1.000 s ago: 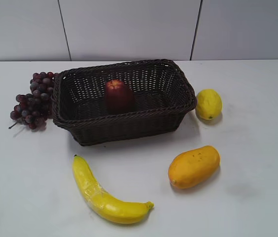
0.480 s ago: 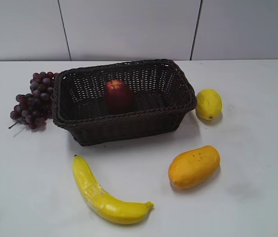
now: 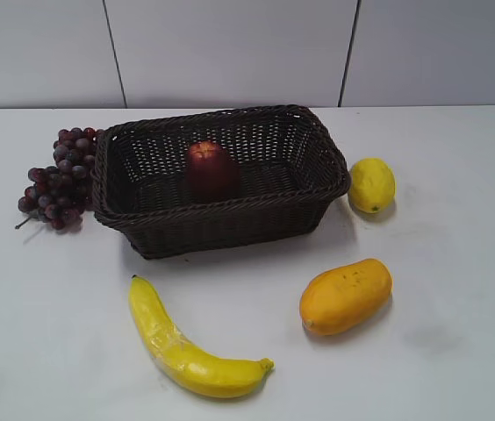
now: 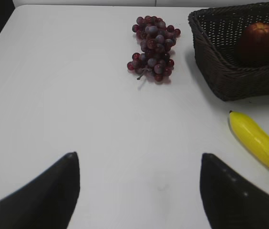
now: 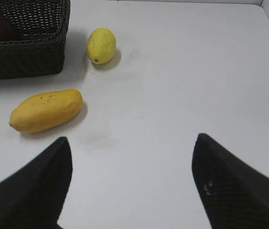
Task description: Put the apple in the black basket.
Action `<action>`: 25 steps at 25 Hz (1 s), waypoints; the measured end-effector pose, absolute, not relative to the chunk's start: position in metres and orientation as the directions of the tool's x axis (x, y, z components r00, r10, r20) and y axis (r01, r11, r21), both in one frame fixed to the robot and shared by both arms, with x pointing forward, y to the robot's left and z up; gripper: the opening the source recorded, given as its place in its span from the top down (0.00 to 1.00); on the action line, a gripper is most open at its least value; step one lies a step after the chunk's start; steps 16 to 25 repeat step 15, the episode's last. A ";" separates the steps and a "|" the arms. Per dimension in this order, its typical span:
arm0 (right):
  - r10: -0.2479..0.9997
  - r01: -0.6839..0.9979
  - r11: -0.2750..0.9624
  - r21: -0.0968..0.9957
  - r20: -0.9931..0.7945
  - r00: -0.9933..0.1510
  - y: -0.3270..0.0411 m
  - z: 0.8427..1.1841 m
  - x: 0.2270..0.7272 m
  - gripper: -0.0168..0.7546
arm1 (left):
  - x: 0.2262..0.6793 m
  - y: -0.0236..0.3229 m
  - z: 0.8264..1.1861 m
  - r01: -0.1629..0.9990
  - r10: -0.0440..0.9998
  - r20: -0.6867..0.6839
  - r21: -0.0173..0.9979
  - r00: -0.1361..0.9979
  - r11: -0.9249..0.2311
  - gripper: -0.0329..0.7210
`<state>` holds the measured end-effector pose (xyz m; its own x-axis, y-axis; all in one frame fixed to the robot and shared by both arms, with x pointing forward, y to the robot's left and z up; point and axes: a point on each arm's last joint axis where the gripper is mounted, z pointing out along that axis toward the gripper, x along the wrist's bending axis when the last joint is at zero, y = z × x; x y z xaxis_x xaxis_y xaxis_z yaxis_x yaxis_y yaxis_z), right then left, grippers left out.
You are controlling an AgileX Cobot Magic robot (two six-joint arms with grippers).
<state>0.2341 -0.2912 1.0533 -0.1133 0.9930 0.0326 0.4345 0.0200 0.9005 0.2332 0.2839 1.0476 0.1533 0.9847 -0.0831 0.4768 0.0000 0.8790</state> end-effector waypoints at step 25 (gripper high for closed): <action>0.993 0.434 0.020 0.900 0.033 -0.113 -0.291 1.053 0.234 0.21 | 0.233 0.282 1.048 0.477 0.981 -0.102 0.879 0.166 0.011 0.17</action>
